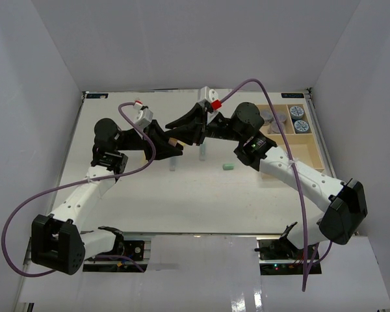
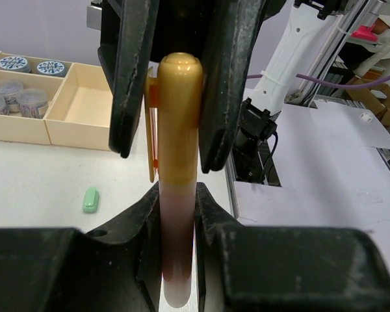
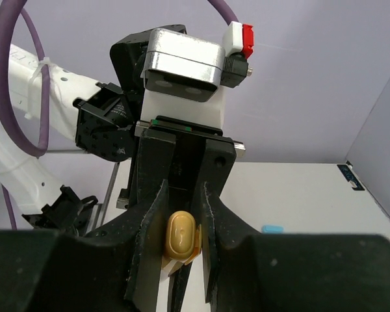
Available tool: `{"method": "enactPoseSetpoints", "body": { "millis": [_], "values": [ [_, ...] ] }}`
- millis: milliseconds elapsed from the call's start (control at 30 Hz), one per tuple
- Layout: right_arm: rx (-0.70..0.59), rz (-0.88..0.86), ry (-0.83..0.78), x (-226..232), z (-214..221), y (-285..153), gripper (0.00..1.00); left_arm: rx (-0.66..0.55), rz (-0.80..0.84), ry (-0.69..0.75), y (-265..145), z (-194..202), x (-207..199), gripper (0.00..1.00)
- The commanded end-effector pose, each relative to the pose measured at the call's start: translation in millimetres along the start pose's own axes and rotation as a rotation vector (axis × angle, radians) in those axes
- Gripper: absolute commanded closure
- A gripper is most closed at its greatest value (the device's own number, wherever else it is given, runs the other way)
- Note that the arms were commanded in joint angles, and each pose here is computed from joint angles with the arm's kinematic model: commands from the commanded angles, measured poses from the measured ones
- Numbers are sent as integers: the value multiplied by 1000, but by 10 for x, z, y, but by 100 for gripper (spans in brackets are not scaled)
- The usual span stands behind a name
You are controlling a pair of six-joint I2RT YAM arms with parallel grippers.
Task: Sort the stationery into containers
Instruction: Close the pen cap on the pen.
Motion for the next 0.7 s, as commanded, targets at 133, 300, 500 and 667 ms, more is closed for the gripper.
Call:
{"method": "enactPoseSetpoints", "body": {
  "millis": [133, 300, 500, 667],
  "values": [
    [383, -141, 308, 322, 1337, -32, 92, -166, -87, 299, 75, -931, -8, 100],
    [373, -135, 287, 244, 1268, 10, 92, -152, -94, 287, 80, -873, 38, 100],
    [334, -101, 228, 71, 970, 11, 84, -130, -137, 270, 59, -680, 147, 100],
    [293, -70, 185, -51, 705, -12, 71, -115, -159, 267, 42, -580, 207, 100]
  ]
}}
Point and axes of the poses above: each gripper's point midway between its finger pads, its own y axis out along the fingers, its own x axis along the line the jaws close on, z = x × y, the point moved 3 cm from there along -y, back along the fingers
